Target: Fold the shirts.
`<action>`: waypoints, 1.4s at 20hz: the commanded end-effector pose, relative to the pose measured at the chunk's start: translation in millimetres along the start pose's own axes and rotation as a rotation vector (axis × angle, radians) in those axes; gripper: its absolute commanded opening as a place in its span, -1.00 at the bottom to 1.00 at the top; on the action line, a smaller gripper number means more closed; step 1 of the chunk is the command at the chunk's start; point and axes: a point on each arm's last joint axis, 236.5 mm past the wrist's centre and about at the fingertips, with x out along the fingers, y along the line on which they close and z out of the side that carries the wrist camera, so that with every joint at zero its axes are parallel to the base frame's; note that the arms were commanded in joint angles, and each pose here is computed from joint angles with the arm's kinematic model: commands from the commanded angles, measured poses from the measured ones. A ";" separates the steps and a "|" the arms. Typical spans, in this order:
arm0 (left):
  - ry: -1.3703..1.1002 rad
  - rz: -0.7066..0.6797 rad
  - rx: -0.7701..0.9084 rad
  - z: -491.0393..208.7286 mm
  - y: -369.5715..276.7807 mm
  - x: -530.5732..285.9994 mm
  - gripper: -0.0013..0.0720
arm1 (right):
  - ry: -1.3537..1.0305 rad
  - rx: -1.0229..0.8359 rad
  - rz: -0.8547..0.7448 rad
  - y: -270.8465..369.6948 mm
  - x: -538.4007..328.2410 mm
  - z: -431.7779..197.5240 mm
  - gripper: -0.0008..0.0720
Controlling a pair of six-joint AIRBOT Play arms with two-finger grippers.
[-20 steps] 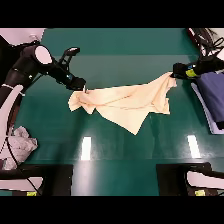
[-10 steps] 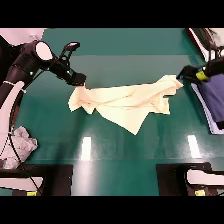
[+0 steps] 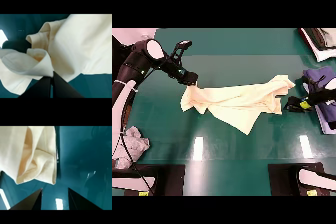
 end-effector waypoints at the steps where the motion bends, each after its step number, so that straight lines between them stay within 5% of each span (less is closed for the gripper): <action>1: 0.008 -0.002 -0.002 -1.8 -0.2 -0.2 -0.89 | -0.002 0.017 -0.006 -6.8 14.8 -7.4 0.02; 18: 0.032 -0.006 -0.008 -7.5 -1.3 -0.3 -0.89 | -0.034 -0.043 -0.042 3.8 22.1 0.7 0.02; 24: 0.040 -0.007 -0.009 -9.3 -1.6 -0.4 -0.89 | -0.004 -0.109 -0.045 24.1 41.5 -2.4 -0.15; 25: 0.043 -0.008 -0.009 -10.1 -1.7 -0.4 -0.89 | 0.023 -0.100 -0.044 22.7 45.7 -7.1 -0.24; 28: 0.056 -0.010 -0.009 -13.2 -2.1 -0.6 -0.89 | 0.019 -0.098 -0.045 21.8 44.6 -6.4 -0.93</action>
